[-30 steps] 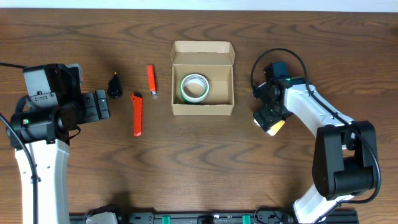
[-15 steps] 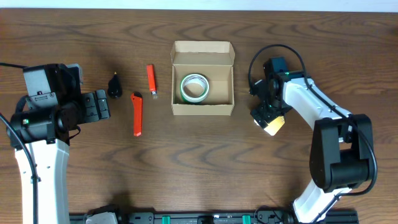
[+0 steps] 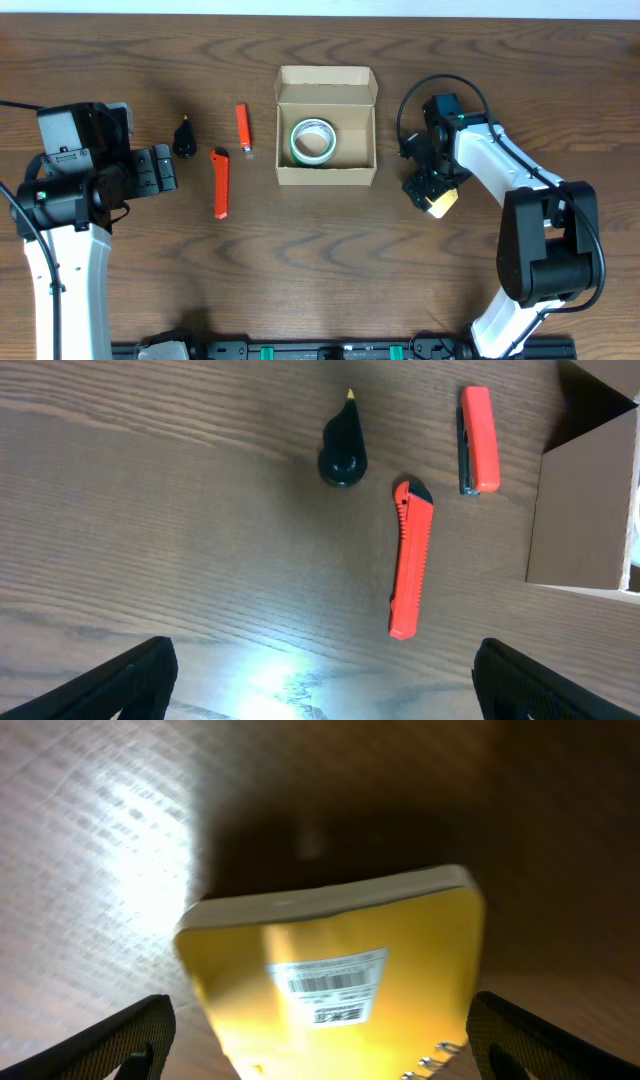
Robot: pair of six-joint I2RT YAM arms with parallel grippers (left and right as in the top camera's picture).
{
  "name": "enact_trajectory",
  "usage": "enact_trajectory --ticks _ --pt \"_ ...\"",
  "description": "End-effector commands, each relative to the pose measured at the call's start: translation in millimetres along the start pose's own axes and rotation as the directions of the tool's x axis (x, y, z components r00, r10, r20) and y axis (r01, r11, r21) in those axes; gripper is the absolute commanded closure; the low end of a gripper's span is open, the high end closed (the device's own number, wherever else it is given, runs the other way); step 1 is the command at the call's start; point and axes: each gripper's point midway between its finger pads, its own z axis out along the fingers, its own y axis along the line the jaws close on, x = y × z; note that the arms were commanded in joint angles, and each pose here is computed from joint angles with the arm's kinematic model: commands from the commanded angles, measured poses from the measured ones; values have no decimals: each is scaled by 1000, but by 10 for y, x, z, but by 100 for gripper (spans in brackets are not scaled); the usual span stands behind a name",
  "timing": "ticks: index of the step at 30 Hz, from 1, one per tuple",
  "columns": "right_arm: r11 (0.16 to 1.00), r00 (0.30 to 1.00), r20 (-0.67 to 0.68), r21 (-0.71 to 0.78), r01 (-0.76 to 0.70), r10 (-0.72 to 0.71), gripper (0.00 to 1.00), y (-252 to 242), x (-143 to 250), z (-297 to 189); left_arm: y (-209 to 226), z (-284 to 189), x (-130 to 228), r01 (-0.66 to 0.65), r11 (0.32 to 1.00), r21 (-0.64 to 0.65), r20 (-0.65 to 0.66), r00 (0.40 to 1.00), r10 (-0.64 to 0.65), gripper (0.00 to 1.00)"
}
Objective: Pack container
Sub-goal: 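Lift the yellow pad with the right gripper toward the box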
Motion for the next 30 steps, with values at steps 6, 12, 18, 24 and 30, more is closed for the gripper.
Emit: enact_trajectory --ticks 6,12,18,24,30 --pt "999 1000 -1 29 23 -23 7 -79 -31 -4 22 -50 -57 -8 1000 -9 18 1000 8 5" --pt "990 999 -36 142 -22 28 11 -280 18 -1 22 -50 -57 -8 1000 -9 18 1000 8 5" --pt "988 998 -36 152 -39 45 7 -290 21 3 22 -50 -57 -8 1000 -9 18 1000 8 5" --pt "984 998 -40 174 -42 50 7 -340 31 0 22 -50 -57 -8 1000 -9 18 1000 8 5" --pt "985 995 -64 158 -68 79 18 -315 60 101 22 -50 -57 -8 1000 -9 18 1000 8 5"
